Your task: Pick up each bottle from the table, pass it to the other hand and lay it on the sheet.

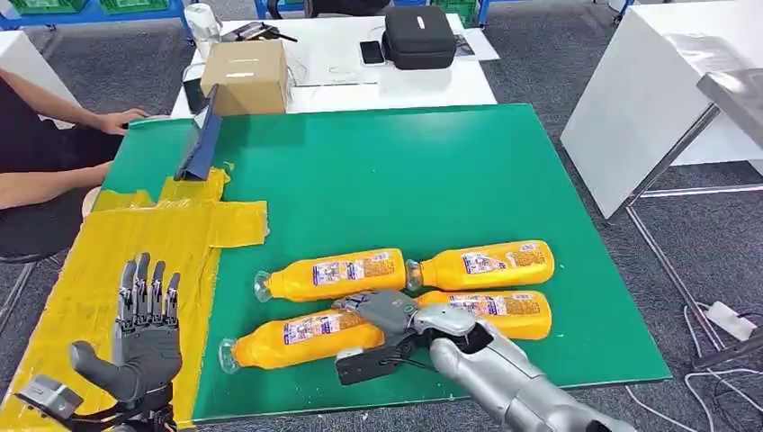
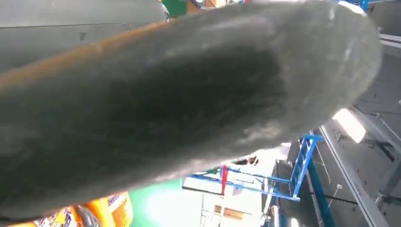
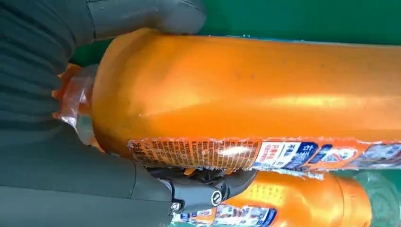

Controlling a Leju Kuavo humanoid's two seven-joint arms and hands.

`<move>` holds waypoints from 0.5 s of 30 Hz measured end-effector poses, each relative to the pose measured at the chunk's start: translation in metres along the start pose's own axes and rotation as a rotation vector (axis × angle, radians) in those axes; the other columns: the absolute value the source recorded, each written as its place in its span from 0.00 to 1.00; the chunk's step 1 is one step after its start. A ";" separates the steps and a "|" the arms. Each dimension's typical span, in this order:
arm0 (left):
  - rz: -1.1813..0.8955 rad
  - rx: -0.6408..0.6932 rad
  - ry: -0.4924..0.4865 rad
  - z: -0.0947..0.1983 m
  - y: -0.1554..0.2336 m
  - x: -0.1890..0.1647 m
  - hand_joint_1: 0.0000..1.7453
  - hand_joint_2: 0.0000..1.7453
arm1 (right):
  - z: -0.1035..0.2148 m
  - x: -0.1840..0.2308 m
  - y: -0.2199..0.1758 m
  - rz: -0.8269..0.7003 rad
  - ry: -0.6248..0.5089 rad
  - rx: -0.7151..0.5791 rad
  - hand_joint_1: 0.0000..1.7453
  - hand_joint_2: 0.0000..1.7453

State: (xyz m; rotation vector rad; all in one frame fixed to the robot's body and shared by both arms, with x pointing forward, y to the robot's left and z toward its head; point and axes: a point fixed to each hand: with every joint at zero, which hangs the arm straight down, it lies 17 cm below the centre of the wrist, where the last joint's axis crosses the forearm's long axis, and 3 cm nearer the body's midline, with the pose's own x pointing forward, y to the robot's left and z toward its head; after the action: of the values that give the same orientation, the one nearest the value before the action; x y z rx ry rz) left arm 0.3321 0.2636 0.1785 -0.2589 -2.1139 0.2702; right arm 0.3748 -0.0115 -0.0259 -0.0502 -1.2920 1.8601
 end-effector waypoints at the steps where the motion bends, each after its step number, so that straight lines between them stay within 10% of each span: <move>1: 0.001 -0.001 0.002 0.000 0.000 -0.001 0.00 0.00 | 0.000 -0.001 0.000 0.005 0.003 0.005 1.00 1.00; 9: 0.009 0.053 -0.004 -0.003 0.010 -0.001 0.00 0.00 | -0.001 -0.010 0.006 -0.056 0.032 0.019 1.00 1.00; 10: 0.006 0.077 -0.008 -0.004 0.015 0.000 0.00 1.00 | -0.002 -0.008 0.007 -0.091 0.031 -0.005 1.00 1.00; 15: 0.022 0.229 -0.038 0.000 0.052 0.014 0.00 1.00 | 0.003 0.035 -0.010 -0.463 -0.080 -0.291 1.00 1.00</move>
State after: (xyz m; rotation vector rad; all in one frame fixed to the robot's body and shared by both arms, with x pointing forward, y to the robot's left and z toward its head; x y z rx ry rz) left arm 0.3286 0.3174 0.1749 -0.1428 -2.0957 0.5303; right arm 0.3571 0.0103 -0.0022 0.1587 -1.4765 1.2872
